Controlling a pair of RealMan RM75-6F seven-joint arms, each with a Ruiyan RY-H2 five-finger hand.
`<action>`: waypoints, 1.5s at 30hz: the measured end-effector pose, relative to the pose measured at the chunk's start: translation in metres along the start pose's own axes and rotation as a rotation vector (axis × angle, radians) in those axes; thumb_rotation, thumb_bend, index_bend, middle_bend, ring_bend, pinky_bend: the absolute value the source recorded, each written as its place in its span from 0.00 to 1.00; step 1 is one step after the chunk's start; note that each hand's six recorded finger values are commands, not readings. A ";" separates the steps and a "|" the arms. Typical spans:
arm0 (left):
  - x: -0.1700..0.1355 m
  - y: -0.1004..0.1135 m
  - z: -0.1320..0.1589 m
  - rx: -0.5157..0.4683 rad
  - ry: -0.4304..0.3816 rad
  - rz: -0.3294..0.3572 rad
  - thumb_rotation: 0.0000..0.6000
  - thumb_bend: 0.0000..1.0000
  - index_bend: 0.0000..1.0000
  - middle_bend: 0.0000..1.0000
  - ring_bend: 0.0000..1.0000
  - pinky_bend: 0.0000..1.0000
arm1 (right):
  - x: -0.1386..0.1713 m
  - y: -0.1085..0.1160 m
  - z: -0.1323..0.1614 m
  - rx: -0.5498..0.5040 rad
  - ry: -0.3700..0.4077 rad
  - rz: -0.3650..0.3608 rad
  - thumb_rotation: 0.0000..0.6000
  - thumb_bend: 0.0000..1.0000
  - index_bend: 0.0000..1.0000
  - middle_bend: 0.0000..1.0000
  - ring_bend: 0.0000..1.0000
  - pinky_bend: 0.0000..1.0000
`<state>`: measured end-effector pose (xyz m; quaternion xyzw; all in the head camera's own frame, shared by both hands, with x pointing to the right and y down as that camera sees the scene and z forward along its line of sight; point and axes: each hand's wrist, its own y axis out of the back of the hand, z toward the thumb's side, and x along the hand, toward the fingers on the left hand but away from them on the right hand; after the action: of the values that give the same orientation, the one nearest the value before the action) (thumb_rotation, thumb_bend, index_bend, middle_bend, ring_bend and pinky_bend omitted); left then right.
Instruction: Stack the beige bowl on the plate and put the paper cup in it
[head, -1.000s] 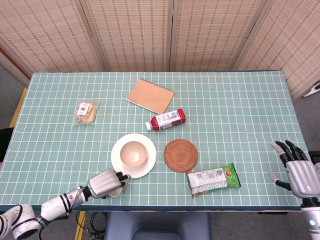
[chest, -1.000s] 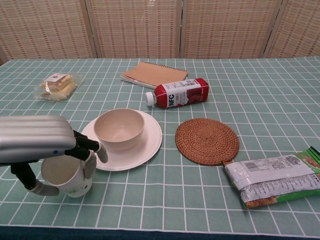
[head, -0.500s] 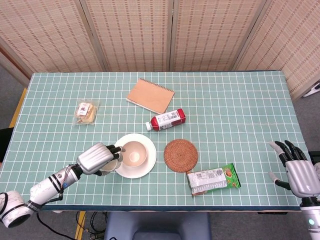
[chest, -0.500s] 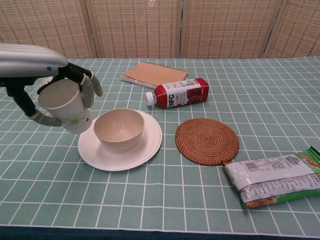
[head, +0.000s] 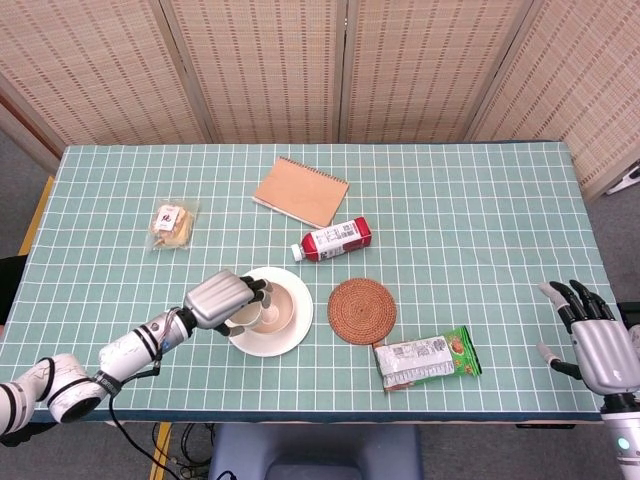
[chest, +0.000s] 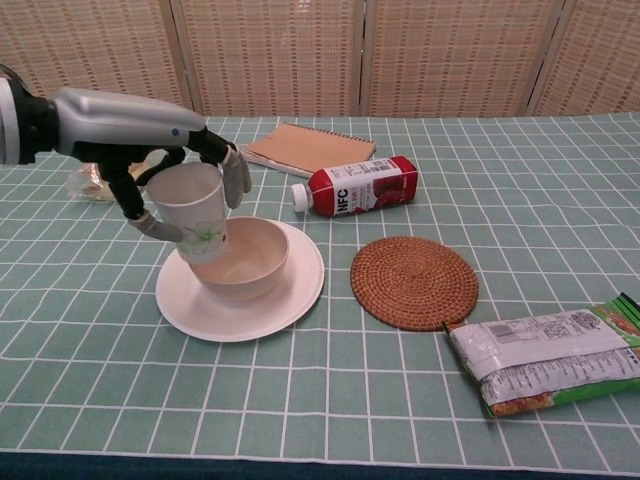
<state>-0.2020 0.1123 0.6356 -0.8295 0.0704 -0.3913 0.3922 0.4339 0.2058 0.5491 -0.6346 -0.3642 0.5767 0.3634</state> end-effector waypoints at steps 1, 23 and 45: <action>0.004 0.000 0.001 0.000 0.000 -0.003 1.00 0.22 0.35 0.24 0.34 0.69 | 0.000 0.000 0.000 0.000 -0.001 0.000 1.00 0.23 0.12 0.12 0.04 0.12; 0.052 -0.021 0.002 -0.001 0.065 -0.074 1.00 0.22 0.25 0.19 0.25 0.67 | 0.005 -0.002 -0.011 -0.011 -0.025 0.001 1.00 0.23 0.12 0.13 0.04 0.12; -0.018 0.010 -0.043 -0.100 0.261 0.095 1.00 0.22 0.05 0.02 0.04 0.27 | 0.003 -0.003 -0.012 -0.017 -0.019 -0.002 1.00 0.23 0.12 0.13 0.04 0.12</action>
<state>-0.2424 0.0868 0.6346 -0.7859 0.1794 -0.4727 0.3561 0.4457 0.2090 0.5512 -0.6317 -0.3731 0.5794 0.3550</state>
